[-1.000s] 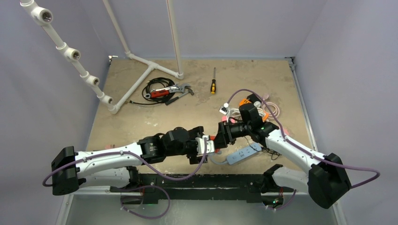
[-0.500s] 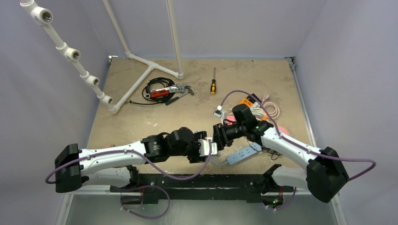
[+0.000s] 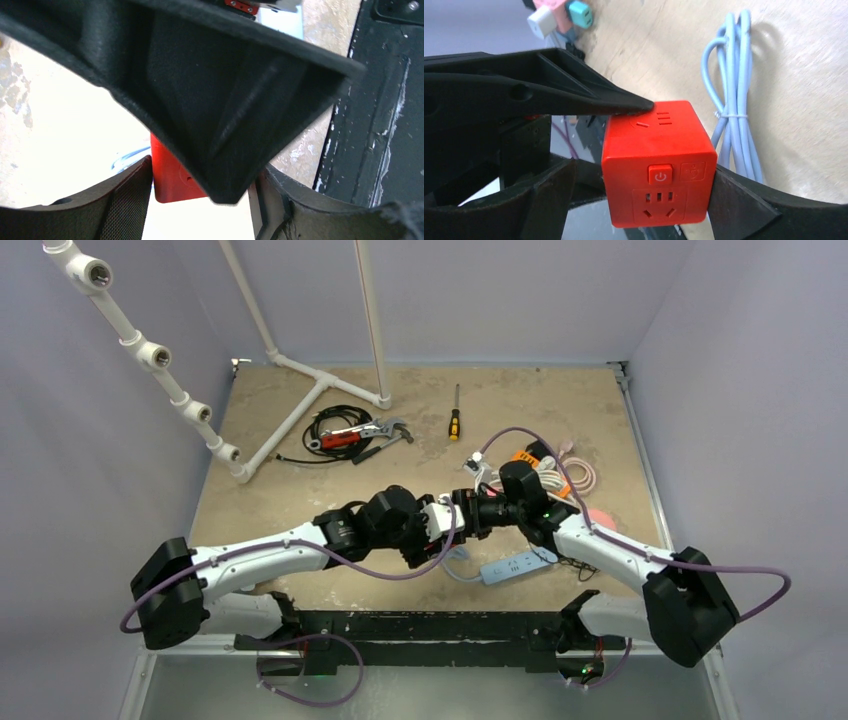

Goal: Pull the plug off the socket
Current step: Remove the plug from the socket.

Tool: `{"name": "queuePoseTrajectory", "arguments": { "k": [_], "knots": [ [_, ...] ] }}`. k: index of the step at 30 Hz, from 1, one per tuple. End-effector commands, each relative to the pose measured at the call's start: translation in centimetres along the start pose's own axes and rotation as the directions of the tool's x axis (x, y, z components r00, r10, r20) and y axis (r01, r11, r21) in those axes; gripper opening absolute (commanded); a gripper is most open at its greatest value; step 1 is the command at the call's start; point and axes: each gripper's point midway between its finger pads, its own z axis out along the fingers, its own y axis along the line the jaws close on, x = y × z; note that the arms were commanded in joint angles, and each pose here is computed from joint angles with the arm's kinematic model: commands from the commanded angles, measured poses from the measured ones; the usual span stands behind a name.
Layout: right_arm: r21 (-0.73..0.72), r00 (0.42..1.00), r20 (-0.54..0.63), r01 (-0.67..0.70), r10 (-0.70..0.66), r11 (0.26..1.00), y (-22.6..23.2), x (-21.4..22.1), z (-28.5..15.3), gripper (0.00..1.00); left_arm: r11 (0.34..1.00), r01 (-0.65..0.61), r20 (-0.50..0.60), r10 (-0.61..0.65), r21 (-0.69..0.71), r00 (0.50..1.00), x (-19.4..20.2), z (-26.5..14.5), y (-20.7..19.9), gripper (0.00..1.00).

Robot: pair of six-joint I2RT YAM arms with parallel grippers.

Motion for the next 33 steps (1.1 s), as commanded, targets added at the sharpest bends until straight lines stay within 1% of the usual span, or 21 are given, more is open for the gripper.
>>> {"name": "queuePoseTrajectory", "arguments": {
  "k": [1, 4, 10, 13, 15, 16, 19, 21, 23, 26, 29, 31, 33],
  "knots": [
    [-0.014, 0.978, 0.201, 0.055, -0.051, 0.998, 1.2, -4.7, -0.2, 0.97, 0.995, 0.098, -0.017, -0.098, 0.004, 0.995, 0.2, 1.1, 0.6, 0.06],
    [0.031, 0.952, 0.302, 0.041, -0.049, 0.999, 0.0, -6.7, -1.4, 0.99, 0.989, 0.145, -0.054, -0.145, -0.003, 0.988, 1.2, 1.7, 1.2, 0.06],
    [0.103, 0.878, 0.477, -0.001, -0.048, 0.995, -2.2, -10.1, -5.1, 0.99, 0.96, 0.28, -0.063, -0.279, -0.002, 0.958, 2.0, 2.1, 3.4, 0.07],
    [0.118, 0.864, 0.502, -0.015, -0.047, 0.993, -2.6, -10.5, -5.6, 0.99, 0.942, 0.335, -0.064, -0.333, 0.026, 0.941, 2.3, 2.3, 3.9, 0.07],
    [0.15, 0.855, 0.515, -0.015, -0.065, 0.989, -3.0, -10.7, -5.9, 0.99, 0.917, 0.396, -0.067, -0.393, 0.038, 0.917, 2.5, 2.3, 4.5, 0.07],
    [0.166, 0.848, 0.523, -0.005, -0.084, 0.986, -3.1, -10.7, -6.1, 0.99, 0.906, 0.422, -0.069, -0.419, 0.038, 0.905, 2.7, 2.3, 4.9, 0.07],
    [0.252, 0.811, 0.551, 0.065, -0.199, 0.965, -3.4, -10.9, -7.4, 0.96, 0.864, 0.502, -0.06, -0.499, 0.04, 0.864, 3.0, 1.9, 6.7, 0.06],
    [0.254, 0.809, 0.527, 0.141, -0.259, 0.957, -2.6, -10.1, -7.3, 0.93, 0.826, 0.561, -0.061, -0.558, 0.048, 0.827, 3.3, 1.5, 8.0, 0.06],
    [0.249, 0.811, 0.507, 0.188, -0.293, 0.95, -1.9, -9.2, -6.6, 0.92, 0.787, 0.613, -0.055, -0.611, 0.063, 0.79, 3.6, 1.2, 9.1, 0.06],
    [0.259, 0.826, 0.448, 0.248, -0.343, 0.934, -0.7, -7.4, -4.0, 0.92, 0.746, 0.663, -0.05, -0.661, 0.068, 0.749, 4.1, 0.9, 10.1, 0.06],
    [0.291, 0.846, 0.373, 0.283, -0.381, 0.914, -0.6, -6.0, -1.2, 0.91, 0.689, 0.719, -0.073, -0.716, 0.092, 0.695, 5.0, 0.9, 10.5, 0.06],
    [0.319, 0.855, 0.323, 0.305, -0.406, 0.897, -0.7, -5.7, 0.3, 0.89, 0.651, 0.753, -0.093, -0.747, 0.097, 0.658, 5.7, 0.9, 11.0, 0.06],
    [0.354, 0.865, 0.268, 0.321, -0.424, 0.878, -1.3, -5.3, 1.8, 0.84, 0.631, 0.77, -0.11, -0.762, 0.092, 0.638, 6.4, 1.1, 11.1, 0.06]
  ]
}}
